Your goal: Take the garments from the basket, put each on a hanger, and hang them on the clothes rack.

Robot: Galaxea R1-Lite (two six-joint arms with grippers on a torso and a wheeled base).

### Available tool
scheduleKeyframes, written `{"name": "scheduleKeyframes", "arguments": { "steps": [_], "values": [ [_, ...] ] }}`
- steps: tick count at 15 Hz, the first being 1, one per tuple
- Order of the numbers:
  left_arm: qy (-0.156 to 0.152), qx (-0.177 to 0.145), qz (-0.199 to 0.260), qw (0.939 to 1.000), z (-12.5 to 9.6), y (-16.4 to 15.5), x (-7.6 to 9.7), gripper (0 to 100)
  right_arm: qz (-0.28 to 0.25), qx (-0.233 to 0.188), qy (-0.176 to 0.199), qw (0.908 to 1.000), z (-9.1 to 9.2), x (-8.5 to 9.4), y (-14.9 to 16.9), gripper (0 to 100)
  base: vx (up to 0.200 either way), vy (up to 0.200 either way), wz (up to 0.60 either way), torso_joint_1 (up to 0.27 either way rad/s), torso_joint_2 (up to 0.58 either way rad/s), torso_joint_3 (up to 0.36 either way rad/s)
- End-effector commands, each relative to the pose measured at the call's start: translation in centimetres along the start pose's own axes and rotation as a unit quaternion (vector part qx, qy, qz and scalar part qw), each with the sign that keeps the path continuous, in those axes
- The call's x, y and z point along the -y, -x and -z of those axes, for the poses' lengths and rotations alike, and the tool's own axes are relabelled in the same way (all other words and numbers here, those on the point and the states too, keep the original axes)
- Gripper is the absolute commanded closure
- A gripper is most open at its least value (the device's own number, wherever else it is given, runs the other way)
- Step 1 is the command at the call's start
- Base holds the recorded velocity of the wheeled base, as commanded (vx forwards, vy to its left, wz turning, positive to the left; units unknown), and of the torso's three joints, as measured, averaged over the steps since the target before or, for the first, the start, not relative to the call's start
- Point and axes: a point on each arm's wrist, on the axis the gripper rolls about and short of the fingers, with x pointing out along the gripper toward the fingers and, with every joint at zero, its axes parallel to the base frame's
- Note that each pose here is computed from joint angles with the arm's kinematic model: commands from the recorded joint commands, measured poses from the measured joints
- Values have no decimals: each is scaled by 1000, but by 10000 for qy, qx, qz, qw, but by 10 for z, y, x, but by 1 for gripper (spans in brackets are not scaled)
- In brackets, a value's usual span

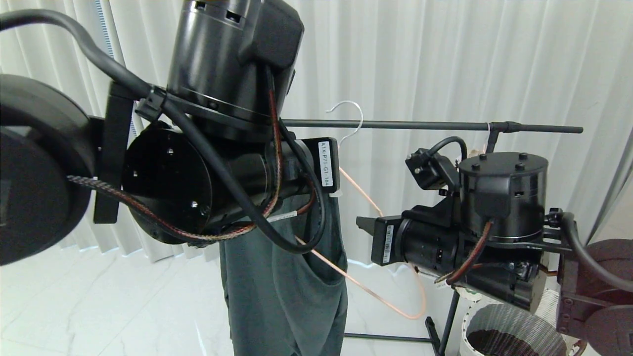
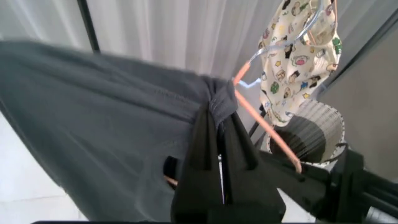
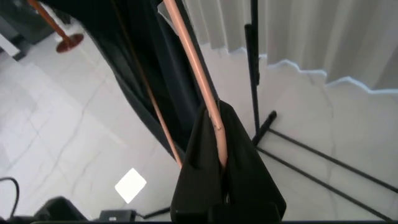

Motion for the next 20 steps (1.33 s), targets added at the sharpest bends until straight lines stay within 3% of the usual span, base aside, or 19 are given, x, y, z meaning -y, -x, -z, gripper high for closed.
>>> {"name": "scheduleKeyframes", "arguments": {
  "steps": [1, 9, 10, 16, 20],
  "values": [
    [17, 43, -54, 10000, -1, 0, 0, 100, -66, 224, -29, 9997, -6, -1, 3, 100, 0, 0, 0, 0, 0, 0],
    [109, 264, -93, 9995, -10, 7, 2, 100, 60, 683, -1, 9976, -24, 1, 17, 100, 0, 0, 0, 0, 0, 0],
    [159, 353, -35, 9992, -13, 9, 4, 0, 33, 734, 82, 9973, -27, 0, 20, 100, 0, 0, 0, 0, 0, 0],
    [327, 868, 328, 9952, -36, 33, 10, 0, -74, 1244, 457, 9911, -44, -1, 39, 100, 0, 0, 0, 0, 0, 0],
    [333, 890, 359, 9948, -35, 41, 7, 0, 147, 1320, 727, 9885, -45, 11, 40, 100, 0, 0, 0, 0, 0, 0]
  ]
}}
